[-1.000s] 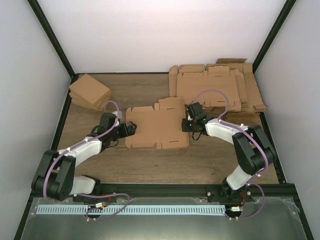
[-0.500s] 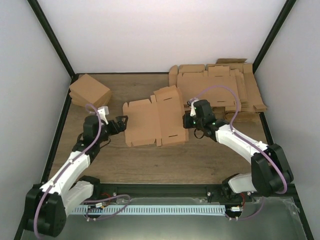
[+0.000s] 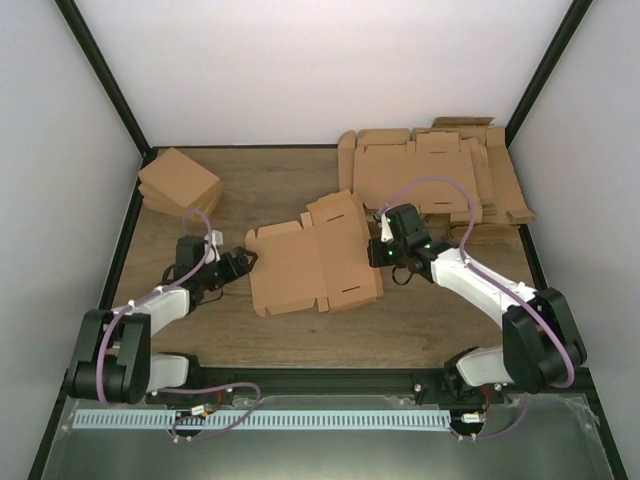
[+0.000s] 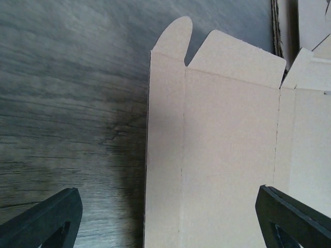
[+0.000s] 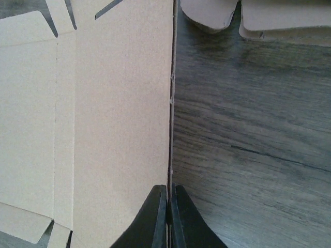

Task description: Fold the paper box

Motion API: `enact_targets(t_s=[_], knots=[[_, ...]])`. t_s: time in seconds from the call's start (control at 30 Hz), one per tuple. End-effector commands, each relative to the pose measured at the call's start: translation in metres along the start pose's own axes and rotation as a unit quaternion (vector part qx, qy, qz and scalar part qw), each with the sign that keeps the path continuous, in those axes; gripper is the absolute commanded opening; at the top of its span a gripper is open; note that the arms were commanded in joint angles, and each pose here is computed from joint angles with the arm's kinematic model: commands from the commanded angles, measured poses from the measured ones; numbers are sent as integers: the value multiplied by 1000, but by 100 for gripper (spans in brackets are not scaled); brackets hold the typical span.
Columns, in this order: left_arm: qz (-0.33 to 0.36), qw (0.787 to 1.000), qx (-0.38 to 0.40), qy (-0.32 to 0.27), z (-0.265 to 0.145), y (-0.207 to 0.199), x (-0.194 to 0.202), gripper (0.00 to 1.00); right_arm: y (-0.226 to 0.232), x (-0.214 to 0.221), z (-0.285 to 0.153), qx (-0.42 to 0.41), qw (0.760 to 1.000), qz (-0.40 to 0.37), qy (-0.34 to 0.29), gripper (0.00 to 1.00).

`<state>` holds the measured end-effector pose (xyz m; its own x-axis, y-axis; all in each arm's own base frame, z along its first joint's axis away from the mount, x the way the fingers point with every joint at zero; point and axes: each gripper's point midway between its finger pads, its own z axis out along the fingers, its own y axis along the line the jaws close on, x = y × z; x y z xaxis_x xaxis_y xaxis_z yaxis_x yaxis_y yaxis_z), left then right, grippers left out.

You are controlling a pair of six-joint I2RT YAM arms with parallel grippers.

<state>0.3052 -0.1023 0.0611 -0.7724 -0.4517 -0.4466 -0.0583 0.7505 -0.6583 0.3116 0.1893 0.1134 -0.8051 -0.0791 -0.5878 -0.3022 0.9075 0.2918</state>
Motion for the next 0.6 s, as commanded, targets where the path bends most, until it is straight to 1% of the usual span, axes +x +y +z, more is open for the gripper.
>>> enact_targets(t_s=[0.0, 0.07, 0.13, 0.23, 0.4, 0.47, 0.5, 0.57], knots=[[9, 999, 50, 19, 11, -15, -2, 91, 8, -11, -3, -9, 1000, -8, 2, 2], [-3, 998, 54, 35, 18, -12, 4, 86, 8, -11, 0, -9, 1000, -9, 5, 2], [-13, 997, 54, 47, 23, -8, 10, 83, 9, -11, 1, -11, 1000, -9, 8, 2], [-25, 996, 57, 64, 30, -4, 19, 73, 10, -12, 4, -13, 1000, -11, 13, 3], [-25, 994, 65, 86, 36, -8, 29, 46, 0, -18, 10, 21, 999, -12, 22, 3], [-23, 993, 64, 94, 37, -10, 35, 40, -3, -22, 13, 36, 999, -14, 23, 3], [-22, 993, 63, 97, 38, -11, 39, 39, -4, -25, 13, 45, 999, -16, 21, 3], [-16, 993, 65, 101, 36, -16, 46, 31, -5, -35, 13, 60, 998, -22, 13, 3]])
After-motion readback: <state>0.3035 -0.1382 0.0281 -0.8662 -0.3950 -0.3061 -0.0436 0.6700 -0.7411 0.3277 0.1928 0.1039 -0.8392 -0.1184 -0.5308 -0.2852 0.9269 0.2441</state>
